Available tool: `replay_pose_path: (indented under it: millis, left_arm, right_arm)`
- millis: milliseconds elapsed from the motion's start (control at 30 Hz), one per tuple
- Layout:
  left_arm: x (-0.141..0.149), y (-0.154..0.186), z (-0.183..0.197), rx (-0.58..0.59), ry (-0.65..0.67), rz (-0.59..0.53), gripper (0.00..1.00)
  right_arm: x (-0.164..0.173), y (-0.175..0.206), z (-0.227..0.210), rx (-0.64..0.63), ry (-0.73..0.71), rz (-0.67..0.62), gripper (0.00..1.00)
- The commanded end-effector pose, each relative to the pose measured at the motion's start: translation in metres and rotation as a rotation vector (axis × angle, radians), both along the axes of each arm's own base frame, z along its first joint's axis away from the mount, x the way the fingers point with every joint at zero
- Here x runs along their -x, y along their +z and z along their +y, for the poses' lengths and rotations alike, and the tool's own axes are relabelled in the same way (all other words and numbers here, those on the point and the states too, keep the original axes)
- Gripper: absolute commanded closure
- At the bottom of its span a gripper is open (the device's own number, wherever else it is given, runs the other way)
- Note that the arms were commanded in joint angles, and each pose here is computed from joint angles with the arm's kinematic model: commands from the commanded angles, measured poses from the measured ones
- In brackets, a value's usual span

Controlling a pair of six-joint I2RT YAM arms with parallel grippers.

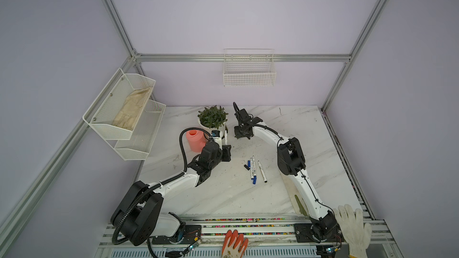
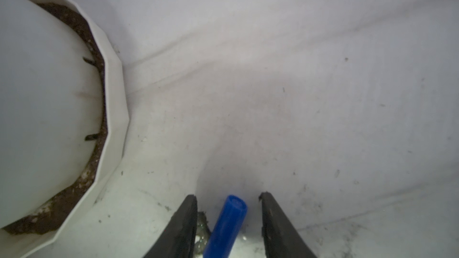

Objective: Insert pens into pen caps
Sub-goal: Pick up the pen cap from the top-center of the table.

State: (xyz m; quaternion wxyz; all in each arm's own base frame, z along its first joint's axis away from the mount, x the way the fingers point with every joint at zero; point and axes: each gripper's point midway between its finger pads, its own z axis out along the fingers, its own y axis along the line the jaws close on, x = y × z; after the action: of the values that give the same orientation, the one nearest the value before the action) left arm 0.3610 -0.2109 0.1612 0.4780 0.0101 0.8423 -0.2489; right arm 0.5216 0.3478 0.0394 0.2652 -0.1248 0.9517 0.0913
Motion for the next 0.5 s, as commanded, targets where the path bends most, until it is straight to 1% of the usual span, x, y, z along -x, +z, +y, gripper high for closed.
replay_pose_path:
  millis: [0, 67, 133, 200, 267, 367, 467]
  left_arm:
    - [0.001, -0.001, 0.002, -0.002, -0.004, -0.013, 1.0]
    - [0.0, 0.0, 0.0, 0.0, -0.012, -0.013, 1.0]
    - [0.0, 0.001, -0.002, -0.004, -0.023, -0.013, 1.0]
    - [0.001, 0.002, -0.004, -0.009, -0.04, -0.017, 1.0]
    - [0.002, 0.002, -0.006, -0.018, -0.061, -0.022, 1.0]
    - [0.005, 0.0, -0.013, -0.031, -0.115, -0.027, 1.0]
    - [0.01, 0.0, -0.024, -0.035, -0.196, -0.033, 1.0]
  right_arm:
    - [0.021, -0.035, -0.014, 0.112, 0.008, 0.09, 0.61]
    - [0.021, -0.039, -0.014, 0.116, 0.01, 0.095, 0.69]
    - [0.02, -0.04, -0.011, 0.107, 0.013, 0.1, 0.79]
    - [0.018, -0.038, -0.009, 0.092, 0.016, 0.096, 0.86]
    - [0.015, -0.027, -0.007, 0.08, 0.019, 0.073, 0.91]
    - [0.006, 0.008, -0.006, 0.015, 0.03, 0.014, 0.97]
    - [0.005, 0.072, -0.004, -0.141, 0.059, -0.096, 1.0]
